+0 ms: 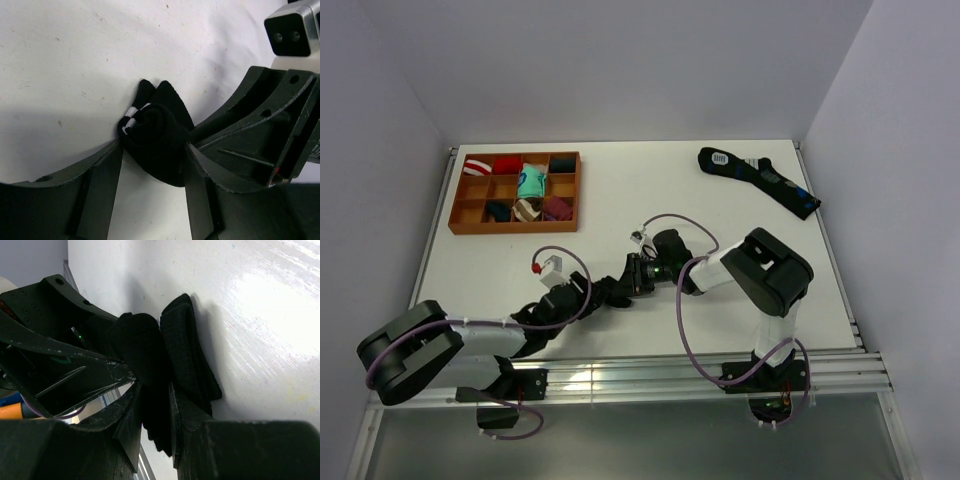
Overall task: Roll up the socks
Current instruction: Roll the sock at the center of the board.
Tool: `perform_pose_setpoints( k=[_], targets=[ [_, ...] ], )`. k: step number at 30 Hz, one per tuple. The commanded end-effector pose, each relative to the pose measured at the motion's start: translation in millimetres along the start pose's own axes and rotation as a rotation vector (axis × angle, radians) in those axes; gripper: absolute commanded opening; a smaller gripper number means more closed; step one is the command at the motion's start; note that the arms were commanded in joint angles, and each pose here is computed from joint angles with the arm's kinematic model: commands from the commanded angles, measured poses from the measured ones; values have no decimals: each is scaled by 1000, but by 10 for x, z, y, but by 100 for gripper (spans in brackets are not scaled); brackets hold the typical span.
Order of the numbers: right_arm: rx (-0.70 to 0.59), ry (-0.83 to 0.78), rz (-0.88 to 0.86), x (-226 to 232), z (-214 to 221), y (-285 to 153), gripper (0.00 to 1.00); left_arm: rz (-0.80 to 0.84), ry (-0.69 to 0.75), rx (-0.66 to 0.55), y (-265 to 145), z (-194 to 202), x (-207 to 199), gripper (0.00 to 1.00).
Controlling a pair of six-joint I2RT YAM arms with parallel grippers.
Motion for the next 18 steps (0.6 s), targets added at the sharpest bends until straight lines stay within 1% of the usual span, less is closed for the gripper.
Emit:
perform_pose_setpoints(
  k=[1, 15, 17, 18],
  targets=[
    [337, 271, 355, -552, 907, -194, 20, -73, -21, -46, 72, -19, 0, 56],
    [326, 265, 320, -547, 944, -206, 20, -203, -32, -45, 173, 30, 47, 50],
    [325, 260, 316, -543, 948, -214, 20, -232, -34, -49, 187, 33, 62, 47],
    [326, 254, 314, -538, 947, -215, 20, -233, -31, -46, 194, 37, 48, 44]
  ],
)
Point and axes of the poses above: each gripper's point midway between its finger pads, its own y axis out along the fingers, its own x axis along the line the jaws close on, z = x × y, the point moved 10 cm from there along -y, back along the fingers, and after that the axes turned 6 degrees about -y, right-handed, at the moved point
